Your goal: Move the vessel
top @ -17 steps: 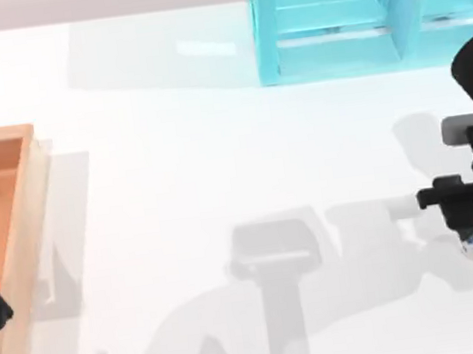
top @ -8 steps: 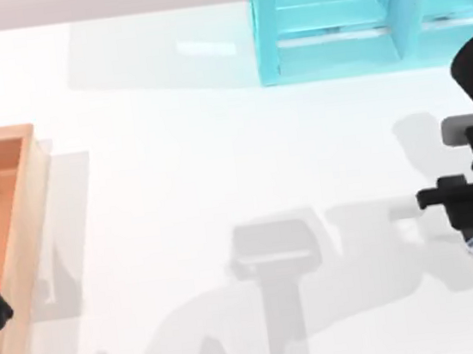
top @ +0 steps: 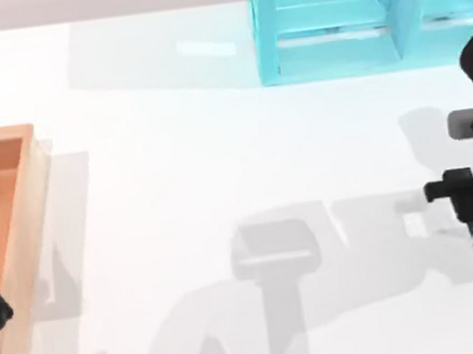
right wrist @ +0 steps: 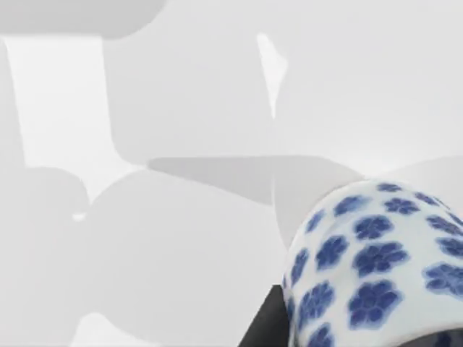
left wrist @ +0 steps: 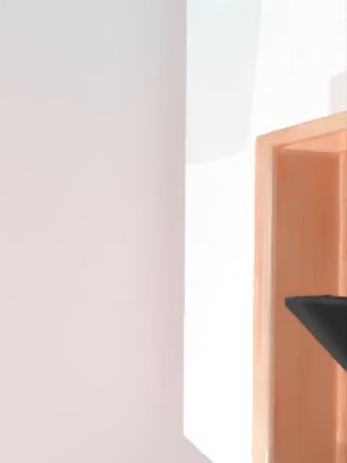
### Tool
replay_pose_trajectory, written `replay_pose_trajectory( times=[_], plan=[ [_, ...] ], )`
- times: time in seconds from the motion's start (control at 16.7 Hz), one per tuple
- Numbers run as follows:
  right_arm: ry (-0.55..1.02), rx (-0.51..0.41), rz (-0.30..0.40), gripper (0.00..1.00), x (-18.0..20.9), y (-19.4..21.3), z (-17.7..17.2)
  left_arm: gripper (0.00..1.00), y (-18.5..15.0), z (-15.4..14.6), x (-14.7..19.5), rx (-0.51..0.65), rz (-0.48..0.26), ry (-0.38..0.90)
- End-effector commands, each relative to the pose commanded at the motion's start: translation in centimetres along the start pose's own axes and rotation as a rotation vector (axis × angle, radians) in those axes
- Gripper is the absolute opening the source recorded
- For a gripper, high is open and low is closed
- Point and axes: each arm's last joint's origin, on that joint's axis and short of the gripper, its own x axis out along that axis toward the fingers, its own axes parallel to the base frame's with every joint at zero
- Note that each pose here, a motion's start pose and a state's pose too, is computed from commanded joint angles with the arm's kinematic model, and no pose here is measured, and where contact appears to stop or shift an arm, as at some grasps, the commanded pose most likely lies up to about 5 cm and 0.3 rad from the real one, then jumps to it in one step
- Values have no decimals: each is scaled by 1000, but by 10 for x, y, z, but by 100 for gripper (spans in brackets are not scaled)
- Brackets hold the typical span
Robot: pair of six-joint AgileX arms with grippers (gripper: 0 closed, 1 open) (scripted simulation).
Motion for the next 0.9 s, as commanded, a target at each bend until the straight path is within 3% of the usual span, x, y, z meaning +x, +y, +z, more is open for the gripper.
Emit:
replay_pose_trajectory(
  times=[0.18,0.42,0.66,0.9],
  plan=[
    [15,-1,1,0,-8,-36,19,100,0,0,0,0,0,0],
    [40,0,12,0,-24,-126,33,100,0,0,0,0,0,0],
    [34,-2,24,0,-45,-222,17,100,0,0,0,0,0,0],
    [-1,-2,14,0,-66,-271,-5,100,0,0,0,0,0,0]
  ],
)
